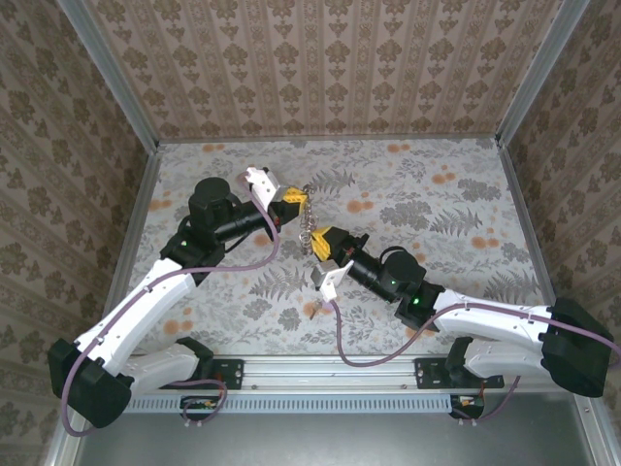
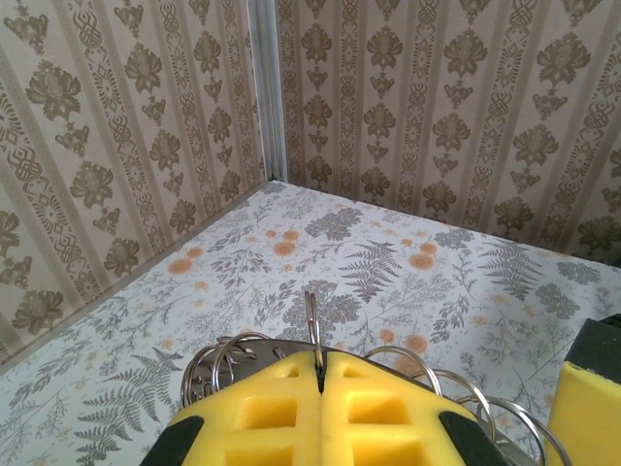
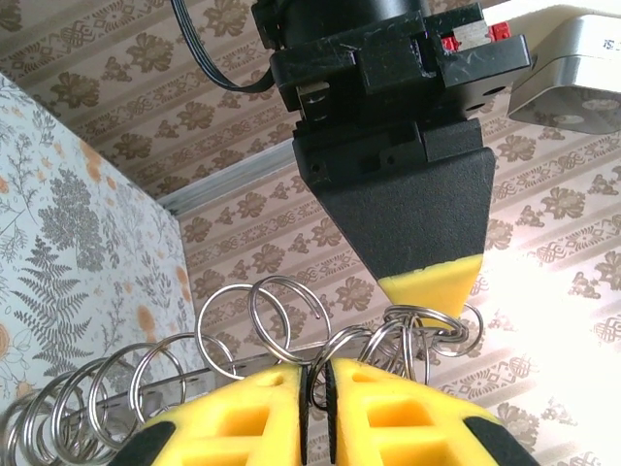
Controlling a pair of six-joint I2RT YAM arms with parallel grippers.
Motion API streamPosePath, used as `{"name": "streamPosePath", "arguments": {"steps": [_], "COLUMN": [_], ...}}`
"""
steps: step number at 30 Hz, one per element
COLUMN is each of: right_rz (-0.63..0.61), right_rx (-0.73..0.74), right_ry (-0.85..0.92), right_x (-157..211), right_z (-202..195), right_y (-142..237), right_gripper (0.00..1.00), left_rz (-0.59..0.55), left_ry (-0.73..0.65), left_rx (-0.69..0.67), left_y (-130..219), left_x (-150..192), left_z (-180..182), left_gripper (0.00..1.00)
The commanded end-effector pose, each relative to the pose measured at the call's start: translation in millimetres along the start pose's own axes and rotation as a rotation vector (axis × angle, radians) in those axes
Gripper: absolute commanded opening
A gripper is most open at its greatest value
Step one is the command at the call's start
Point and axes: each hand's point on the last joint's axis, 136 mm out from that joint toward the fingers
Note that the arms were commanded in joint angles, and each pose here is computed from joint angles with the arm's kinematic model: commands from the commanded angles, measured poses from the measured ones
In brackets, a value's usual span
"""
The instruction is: Put the keys on the keyring
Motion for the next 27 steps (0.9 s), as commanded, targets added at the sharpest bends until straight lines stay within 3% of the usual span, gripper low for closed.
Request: {"name": "streamPosePath", "arguments": {"steps": [1, 11, 17, 27], "right_rz": [0.053, 0.077, 0.056, 0.065], "right_rx": [0.062, 0.055, 0.074, 0.091], "right_ry": [-0.021, -0.01, -0.024, -0.048], "right_x": [9.4, 13.4, 11.6, 16.1], "right_z": [-15.3, -14.5, -19.0, -23.5], "right_y": [2.1, 3.7, 6.7, 6.0], "right_gripper": [0.17, 0.18, 0.04, 0.01], "left_rz": [-0.04, -0.04, -0.034, -0.025], "left_ry": [-0.035, -0.039, -0.042, -0.043], "left_rx": [0.044, 0.042, 0.039, 0.044], "left_y": [5.8, 5.9, 5.1, 3.3], "left_x": [-11.1, -11.4, -9.3, -7.6], "left_z": [-15.6, -15.3, -14.1, -13.3], "left_gripper": [0.0, 0.0, 0.0, 0.0]}}
Point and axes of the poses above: each hand's point on the last joint's axis, 136 mm out from that joint toward the fingers, its own y axis back along the fingers, its own z axis along the line the jaws close on, x = y × z, and after that the axes turned 15 degrees about y, right-handed
